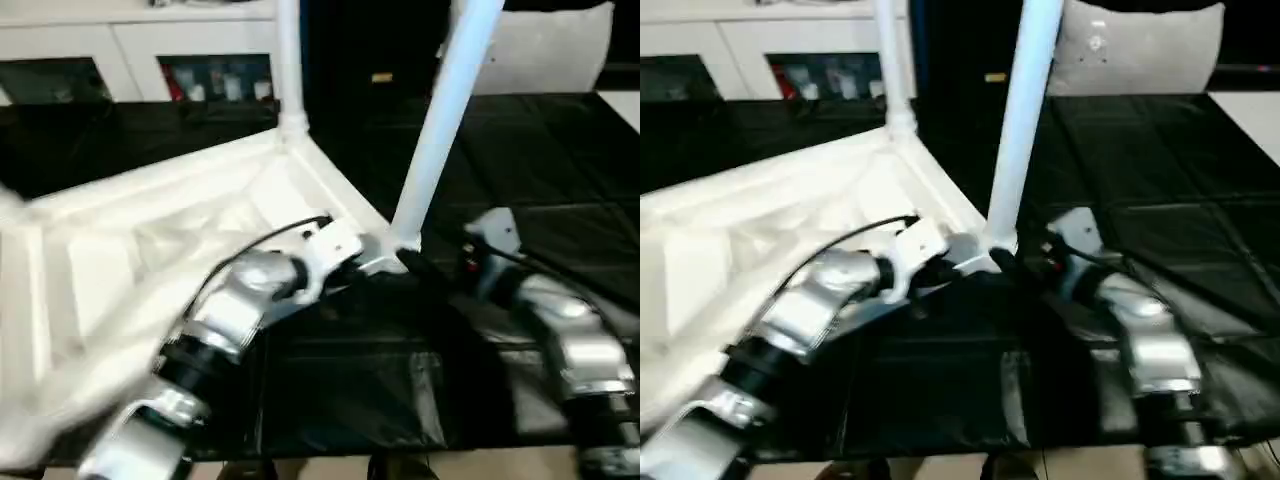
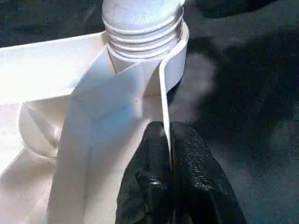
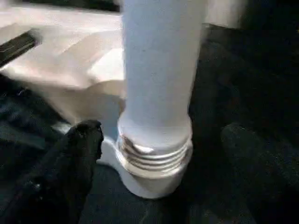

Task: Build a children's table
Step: Rotate leg to tighten

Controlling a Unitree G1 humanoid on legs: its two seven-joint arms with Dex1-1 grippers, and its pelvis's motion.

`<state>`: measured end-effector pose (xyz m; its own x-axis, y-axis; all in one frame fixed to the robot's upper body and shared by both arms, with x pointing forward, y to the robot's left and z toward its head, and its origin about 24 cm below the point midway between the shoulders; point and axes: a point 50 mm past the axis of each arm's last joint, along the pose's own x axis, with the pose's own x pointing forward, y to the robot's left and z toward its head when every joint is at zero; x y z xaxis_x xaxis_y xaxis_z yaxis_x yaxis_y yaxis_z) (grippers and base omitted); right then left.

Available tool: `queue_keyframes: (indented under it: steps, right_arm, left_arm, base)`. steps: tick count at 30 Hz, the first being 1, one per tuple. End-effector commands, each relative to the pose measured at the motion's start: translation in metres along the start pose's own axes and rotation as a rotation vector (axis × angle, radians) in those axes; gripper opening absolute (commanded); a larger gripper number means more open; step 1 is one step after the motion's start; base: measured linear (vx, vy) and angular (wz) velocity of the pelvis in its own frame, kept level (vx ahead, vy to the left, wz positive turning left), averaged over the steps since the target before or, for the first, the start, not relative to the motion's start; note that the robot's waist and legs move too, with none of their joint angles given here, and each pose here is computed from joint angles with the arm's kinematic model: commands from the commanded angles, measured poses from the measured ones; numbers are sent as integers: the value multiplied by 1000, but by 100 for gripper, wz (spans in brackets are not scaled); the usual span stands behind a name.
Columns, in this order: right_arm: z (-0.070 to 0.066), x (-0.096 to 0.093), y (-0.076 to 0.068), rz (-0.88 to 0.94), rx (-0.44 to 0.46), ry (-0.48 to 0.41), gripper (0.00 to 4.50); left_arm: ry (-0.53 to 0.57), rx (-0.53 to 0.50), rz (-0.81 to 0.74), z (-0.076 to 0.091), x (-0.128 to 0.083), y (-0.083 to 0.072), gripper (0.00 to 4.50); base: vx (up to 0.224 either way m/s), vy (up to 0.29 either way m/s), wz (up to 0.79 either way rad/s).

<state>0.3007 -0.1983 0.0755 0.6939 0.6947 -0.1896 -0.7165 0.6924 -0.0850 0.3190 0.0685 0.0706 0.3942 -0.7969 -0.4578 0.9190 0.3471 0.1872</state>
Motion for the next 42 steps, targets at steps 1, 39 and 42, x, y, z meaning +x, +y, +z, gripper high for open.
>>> queue_keyframes:
  steps: [1,39,42]
  right_arm:
    - [5,-2,4,99,-16,-13,439]
    - [2,-14,24,565,-72,185,360]
    - [1,-13,24,555,-105,187,369]
  left_arm:
    - [-42,76,-123,7,0,-9,0]
    - [13,290,-498,-5,-26,-6,0]
    - [12,291,-498,-5,-26,-6,0]
  base:
    - [0,0,0]
    - [0,0,0]
    - [0,0,0]
